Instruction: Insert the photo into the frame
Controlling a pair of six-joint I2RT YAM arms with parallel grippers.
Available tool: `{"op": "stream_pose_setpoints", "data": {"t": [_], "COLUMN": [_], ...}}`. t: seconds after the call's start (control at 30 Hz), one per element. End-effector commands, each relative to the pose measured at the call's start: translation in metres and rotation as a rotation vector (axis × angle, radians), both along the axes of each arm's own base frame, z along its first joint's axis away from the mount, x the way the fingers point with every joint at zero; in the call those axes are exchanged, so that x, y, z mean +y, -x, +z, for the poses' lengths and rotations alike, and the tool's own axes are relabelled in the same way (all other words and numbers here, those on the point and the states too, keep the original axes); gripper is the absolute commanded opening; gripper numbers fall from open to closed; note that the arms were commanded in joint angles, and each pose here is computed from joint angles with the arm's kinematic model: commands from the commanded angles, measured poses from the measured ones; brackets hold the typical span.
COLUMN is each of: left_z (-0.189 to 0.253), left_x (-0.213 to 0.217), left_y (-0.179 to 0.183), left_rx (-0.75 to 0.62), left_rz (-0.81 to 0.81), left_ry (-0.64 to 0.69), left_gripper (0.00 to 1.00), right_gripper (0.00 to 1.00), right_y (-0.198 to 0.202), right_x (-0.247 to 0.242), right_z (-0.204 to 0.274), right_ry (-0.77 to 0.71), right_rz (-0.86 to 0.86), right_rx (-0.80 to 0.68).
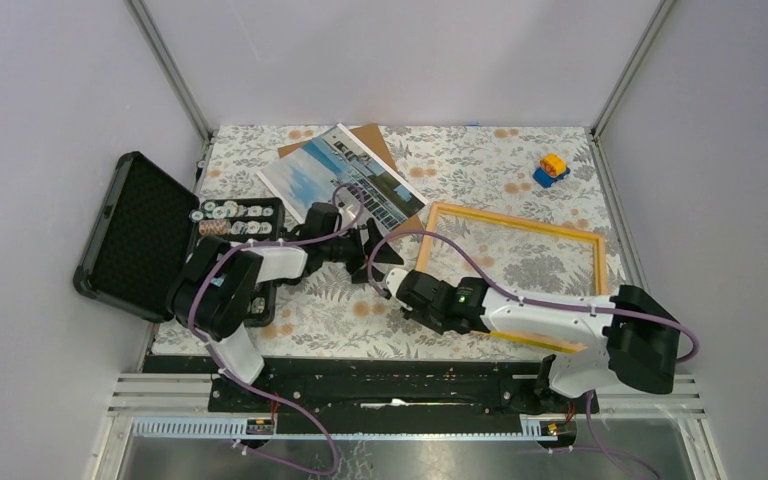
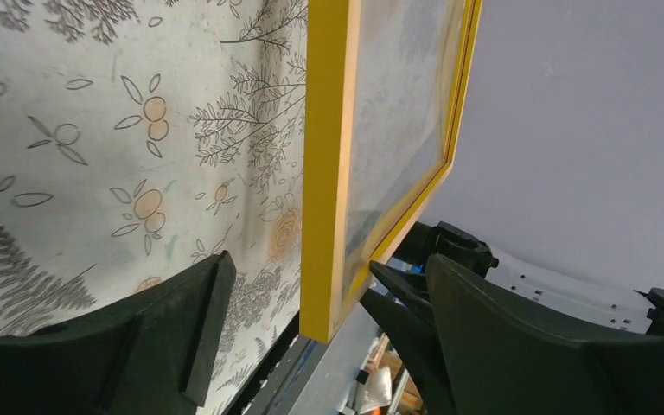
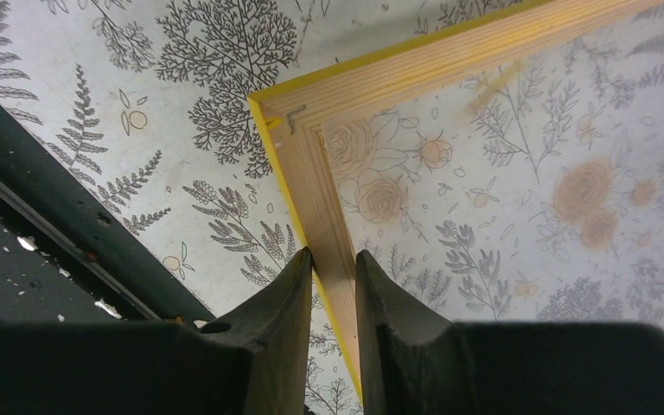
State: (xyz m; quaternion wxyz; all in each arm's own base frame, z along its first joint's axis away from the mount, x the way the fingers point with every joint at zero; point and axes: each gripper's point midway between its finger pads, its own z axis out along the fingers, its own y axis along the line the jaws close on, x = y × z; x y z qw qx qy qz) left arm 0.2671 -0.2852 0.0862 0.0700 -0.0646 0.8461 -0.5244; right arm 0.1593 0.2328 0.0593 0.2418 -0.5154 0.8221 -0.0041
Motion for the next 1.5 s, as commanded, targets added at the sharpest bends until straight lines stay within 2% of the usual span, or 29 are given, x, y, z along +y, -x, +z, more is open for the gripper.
{"op": "stream_pose_setpoints", "data": {"t": [0.0, 0.1, 0.2, 0.27, 0.33, 0.43, 0.53, 0.67, 0.9, 0.97, 1.1, 1.2, 1.3, 1.4, 1.47], "left_z": [0.001, 0.000, 0.004, 0.008, 0.010, 0.005, 0.002, 0.005, 0.016, 0.019, 0.021, 0.019, 0.016, 0.013, 0.011], "left_x": [-0.016, -0.025, -0.033, -0.040, -0.049, -0.059, -0.064, -0.067, -0.073, -0.077, -0.079, -0.081, -0.085, -0.094, -0.097], "left_y": [-0.005, -0.007, -0.008, -0.008, -0.006, -0.002, -0.003, -0.005, -0.008, -0.007, -0.004, -0.002, -0.001, 0.002, 0.003], "left_rx": [-0.008, 0.036, 0.082, 0.076, 0.075, 0.087, 0.088, 0.084, 0.043, 0.031, 0.025, 0.031, 0.026, 0.010, -0.003], "left_rz": [0.011, 0.031, 0.065, 0.064, 0.046, 0.025, 0.019, 0.017, -0.006, -0.022, -0.042, -0.058, -0.072, -0.103, -0.111], "left_ry": [0.048, 0.112, 0.197, 0.247, 0.270, 0.267, 0.263, 0.285, 0.315, 0.325, 0.330, 0.326, 0.300, 0.251, 0.220], "left_gripper": [0.85, 0.70, 0.61, 0.63, 0.70, 0.70, 0.64, 0.48, 0.32, 0.33, 0.42, 0.56, 0.61, 0.61, 0.55], "right_gripper": [0.00, 0.00, 0.00, 0.00, 0.00, 0.00, 0.00, 0.00, 0.00, 0.00, 0.00, 0.00, 0.00, 0.00, 0.00], "right_y": [-0.005, -0.006, -0.006, -0.005, -0.005, -0.005, -0.005, -0.005, -0.004, -0.005, -0.006, -0.007, -0.008, -0.008, -0.008], "right_x": [0.014, 0.015, 0.014, 0.014, 0.014, 0.014, 0.014, 0.014, 0.016, 0.016, 0.017, 0.016, 0.017, 0.017, 0.016], "right_z": [0.021, 0.024, 0.025, 0.025, 0.026, 0.027, 0.027, 0.026, 0.026, 0.027, 0.029, 0.030, 0.030, 0.030, 0.031], "right_ry": [-0.105, -0.119, -0.124, -0.126, -0.129, -0.135, -0.135, -0.135, -0.143, -0.147, -0.159, -0.161, -0.158, -0.157, -0.158], "right_rz": [0.020, 0.021, 0.019, 0.020, 0.021, 0.022, 0.020, 0.016, 0.016, 0.014, 0.011, 0.009, 0.012, 0.014, 0.013], "right_rx": [-0.055, -0.063, -0.067, -0.065, -0.065, -0.065, -0.065, -0.067, -0.062, -0.063, -0.074, -0.081, -0.083, -0.086, -0.088]}}
